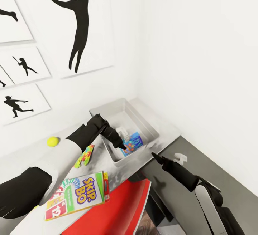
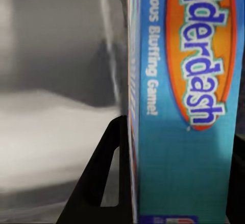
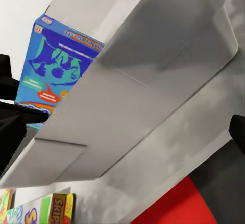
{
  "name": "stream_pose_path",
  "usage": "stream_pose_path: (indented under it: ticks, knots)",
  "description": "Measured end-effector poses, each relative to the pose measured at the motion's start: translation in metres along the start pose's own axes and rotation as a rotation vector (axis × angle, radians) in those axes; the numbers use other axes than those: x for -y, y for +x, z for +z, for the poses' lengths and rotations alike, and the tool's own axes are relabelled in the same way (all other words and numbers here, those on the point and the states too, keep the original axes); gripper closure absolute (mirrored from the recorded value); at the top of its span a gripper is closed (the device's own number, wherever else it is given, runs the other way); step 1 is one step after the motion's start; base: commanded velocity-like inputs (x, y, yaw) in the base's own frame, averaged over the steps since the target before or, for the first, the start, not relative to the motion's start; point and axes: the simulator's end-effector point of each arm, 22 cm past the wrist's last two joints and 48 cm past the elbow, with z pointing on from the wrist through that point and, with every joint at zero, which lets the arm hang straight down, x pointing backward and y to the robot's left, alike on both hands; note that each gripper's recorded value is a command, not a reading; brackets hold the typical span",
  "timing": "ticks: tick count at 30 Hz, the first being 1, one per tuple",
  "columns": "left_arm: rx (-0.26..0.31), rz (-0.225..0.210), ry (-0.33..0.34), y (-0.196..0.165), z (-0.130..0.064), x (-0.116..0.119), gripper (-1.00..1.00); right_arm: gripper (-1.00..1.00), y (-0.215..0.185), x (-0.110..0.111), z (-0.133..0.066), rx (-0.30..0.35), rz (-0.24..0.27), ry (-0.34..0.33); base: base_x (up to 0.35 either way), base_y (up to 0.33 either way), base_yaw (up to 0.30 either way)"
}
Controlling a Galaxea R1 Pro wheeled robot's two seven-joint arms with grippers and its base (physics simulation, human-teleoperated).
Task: Put all the toys in the child's room - the three board games (two on the bed and one on the table), the two jigsaw puzzles on the table, and the tennis ball on the table - inside the toy box on the table in the child's room.
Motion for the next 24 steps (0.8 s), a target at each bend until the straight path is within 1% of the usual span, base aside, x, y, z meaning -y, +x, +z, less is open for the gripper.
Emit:
stream_pose_path:
  ticks: [3, 5, 21, 24]
  knots:
    - [0.020, -0.007, 0.000, -0.008, -0.015, -0.010, 1.00, -1.00, 0.002, 0.002, 0.001, -0.003, 0.002, 0.002, 0.000, 0.000, 0.000]
    - [0.025, -0.011, 0.012, -0.009, -0.018, -0.011, 1.00, -1.00, 0.003, 0.003, 0.001, -0.006, 0.004, 0.004, 0.000, 0.000, 0.000]
    - [0.024, -0.031, 0.034, -0.005, -0.012, -0.018, 1.00, -1.00, 0.012, 0.013, 0.005, -0.023, 0.018, 0.018, 0.000, 0.000, 0.000]
    - [0.026, -0.036, 0.055, -0.005, -0.011, -0.014, 1.00, -1.00, 0.014, 0.015, 0.005, -0.026, 0.021, 0.021, 0.000, 0.000, 0.000]
